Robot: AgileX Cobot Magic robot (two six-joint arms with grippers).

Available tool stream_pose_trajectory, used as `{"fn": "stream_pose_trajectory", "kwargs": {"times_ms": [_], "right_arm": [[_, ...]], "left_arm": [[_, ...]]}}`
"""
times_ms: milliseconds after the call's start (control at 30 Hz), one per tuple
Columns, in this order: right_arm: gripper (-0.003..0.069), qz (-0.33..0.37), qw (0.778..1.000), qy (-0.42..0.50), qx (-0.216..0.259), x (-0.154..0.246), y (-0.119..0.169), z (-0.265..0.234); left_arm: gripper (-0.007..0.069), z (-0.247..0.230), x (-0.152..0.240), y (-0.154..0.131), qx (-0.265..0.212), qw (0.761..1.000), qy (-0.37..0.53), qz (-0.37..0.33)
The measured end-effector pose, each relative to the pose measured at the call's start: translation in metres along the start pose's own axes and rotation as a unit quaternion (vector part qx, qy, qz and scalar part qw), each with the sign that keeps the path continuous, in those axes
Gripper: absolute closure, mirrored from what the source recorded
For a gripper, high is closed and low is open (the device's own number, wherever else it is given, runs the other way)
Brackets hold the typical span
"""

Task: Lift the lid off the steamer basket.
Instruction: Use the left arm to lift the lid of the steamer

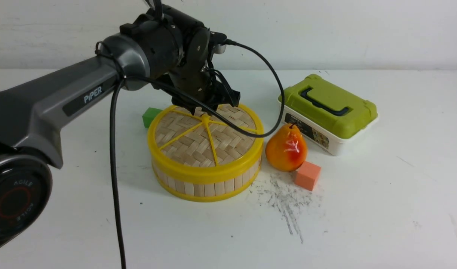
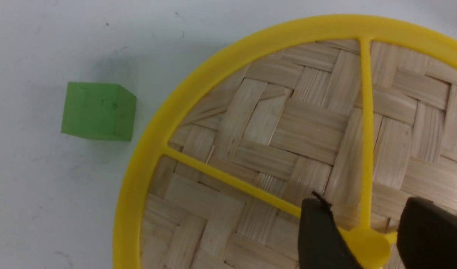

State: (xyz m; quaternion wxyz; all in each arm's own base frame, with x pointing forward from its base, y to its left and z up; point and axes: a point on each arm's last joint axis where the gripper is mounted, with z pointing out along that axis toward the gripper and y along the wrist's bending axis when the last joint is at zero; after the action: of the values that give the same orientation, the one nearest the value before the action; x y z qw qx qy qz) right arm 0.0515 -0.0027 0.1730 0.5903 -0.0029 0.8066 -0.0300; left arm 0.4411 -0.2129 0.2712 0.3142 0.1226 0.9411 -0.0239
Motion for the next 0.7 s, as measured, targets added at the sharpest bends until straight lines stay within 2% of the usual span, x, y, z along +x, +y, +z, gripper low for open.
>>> {"fn": "stream_pose_trajectory", "kwargs": {"times_ms": [200, 700], "right_arm": [[0.0419, 0.000, 1.000, 0.000, 0.000, 0.0000, 0.0000, 0.0000], [0.0419, 0.000, 1.000, 0.000, 0.000, 0.0000, 0.0000, 0.0000]], "left_arm": [[0.0330, 0.0000, 0.0018, -0.0024, 0.013, 1.000, 0.010, -0.014], [0.0330, -0.0001, 0.0046, -0.0021, 0.011, 0.999, 0.025, -0.016]]}}
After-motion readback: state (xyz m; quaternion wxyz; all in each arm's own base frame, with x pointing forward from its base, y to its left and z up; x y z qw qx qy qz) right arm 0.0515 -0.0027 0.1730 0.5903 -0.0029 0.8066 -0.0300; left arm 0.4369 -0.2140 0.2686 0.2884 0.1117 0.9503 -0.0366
